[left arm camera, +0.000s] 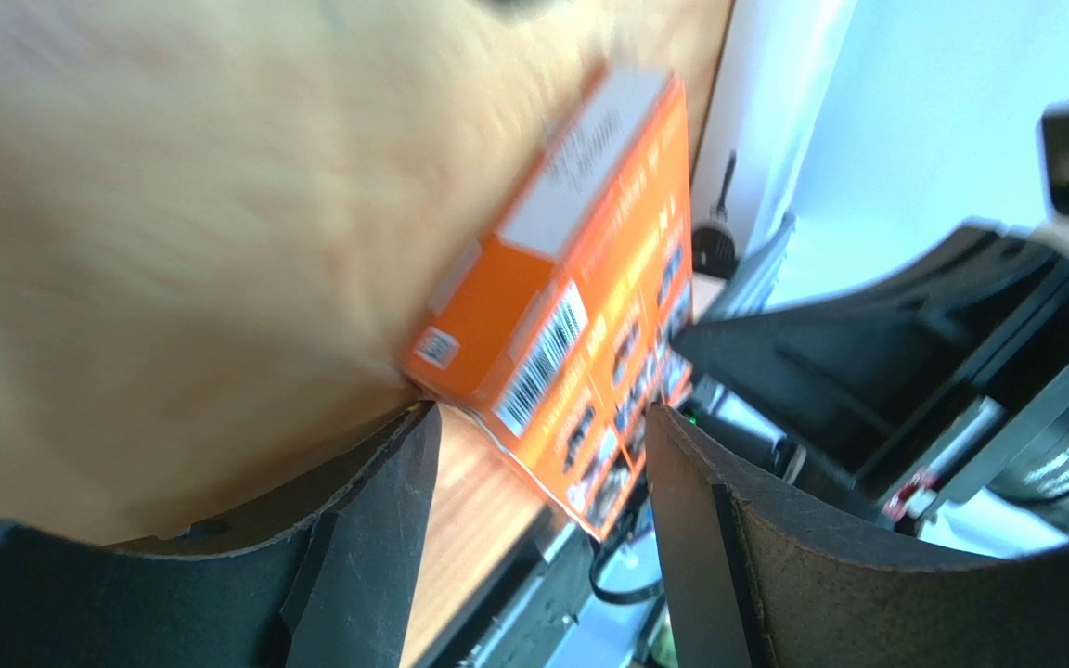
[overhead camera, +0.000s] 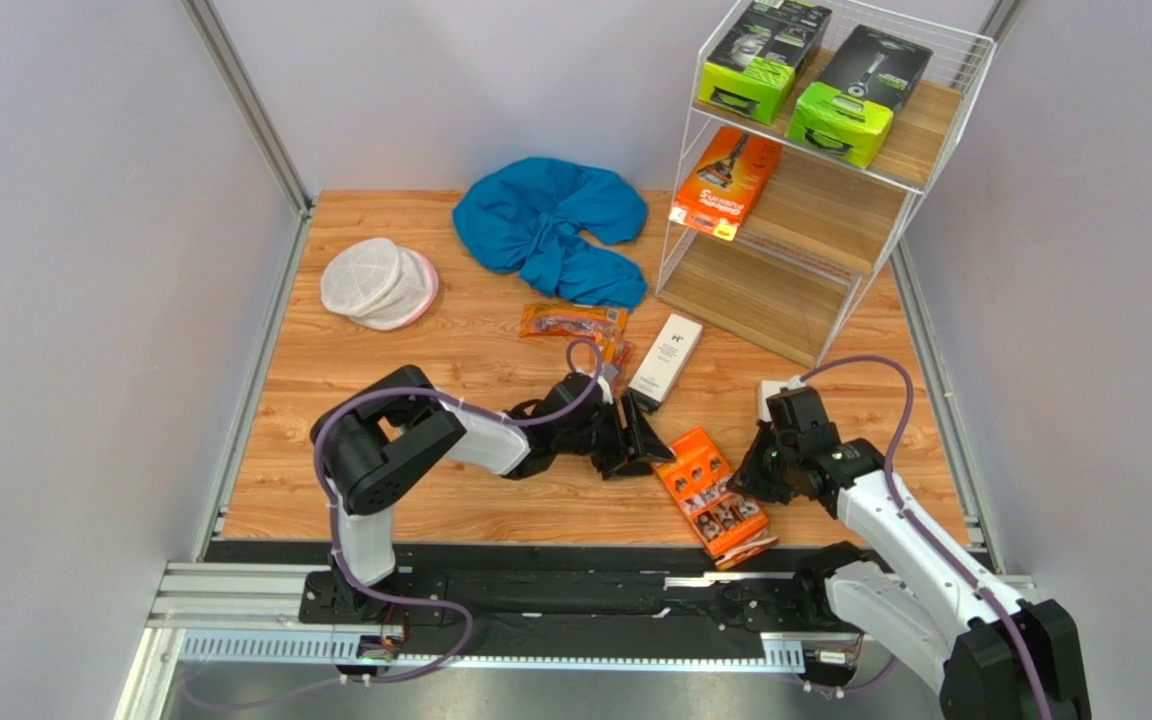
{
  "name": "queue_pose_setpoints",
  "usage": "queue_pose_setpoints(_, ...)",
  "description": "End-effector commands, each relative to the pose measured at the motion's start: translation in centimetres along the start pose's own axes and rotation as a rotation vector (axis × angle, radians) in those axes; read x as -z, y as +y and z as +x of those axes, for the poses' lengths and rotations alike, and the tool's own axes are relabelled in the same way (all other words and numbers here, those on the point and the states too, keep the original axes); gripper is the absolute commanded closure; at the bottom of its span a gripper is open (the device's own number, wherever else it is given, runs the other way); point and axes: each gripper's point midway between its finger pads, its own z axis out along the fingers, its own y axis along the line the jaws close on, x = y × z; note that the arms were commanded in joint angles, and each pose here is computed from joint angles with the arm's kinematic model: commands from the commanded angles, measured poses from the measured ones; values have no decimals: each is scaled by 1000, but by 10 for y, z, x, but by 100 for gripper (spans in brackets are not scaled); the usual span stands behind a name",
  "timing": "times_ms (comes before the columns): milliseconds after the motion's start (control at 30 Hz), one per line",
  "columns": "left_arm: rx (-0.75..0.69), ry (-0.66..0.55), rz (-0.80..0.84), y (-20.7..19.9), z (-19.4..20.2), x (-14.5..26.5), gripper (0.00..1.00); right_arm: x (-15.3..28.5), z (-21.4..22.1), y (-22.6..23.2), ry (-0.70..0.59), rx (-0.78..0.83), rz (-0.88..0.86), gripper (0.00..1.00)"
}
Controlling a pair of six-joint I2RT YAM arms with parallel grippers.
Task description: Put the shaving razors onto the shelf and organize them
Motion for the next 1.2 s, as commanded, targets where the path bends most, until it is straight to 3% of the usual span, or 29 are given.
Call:
queue_pose_setpoints(0,-78,-35,-68,12,-25,11,34,5,-3,13,-13,34,-70,100)
queue_pose_setpoints(233,-150,43,-12,-14,-40,4,35,23,-23,7,-129,3,-18,100)
queue_pose_setpoints(467,-146,5,-51,-9,-24,38,35,23,-47,-13,-271,-63,95,100)
queue_pose_setpoints(633,-154,64,-23,-23,11,38,35,9,-45,-24,-218,-78,202,100)
queue_pose_setpoints(800,-120,122,-24,-23,38,5,35,-8,-36,-20,-102,-39,223,100)
queue_pose_setpoints(967,-61,123,-87,5,37,-15,35,-19,-9,-1,46,-17,98,100)
queue_pose_setpoints(1167,-72,109,-65,4,29,-7,35,-16,27,24,173,55,-50,100)
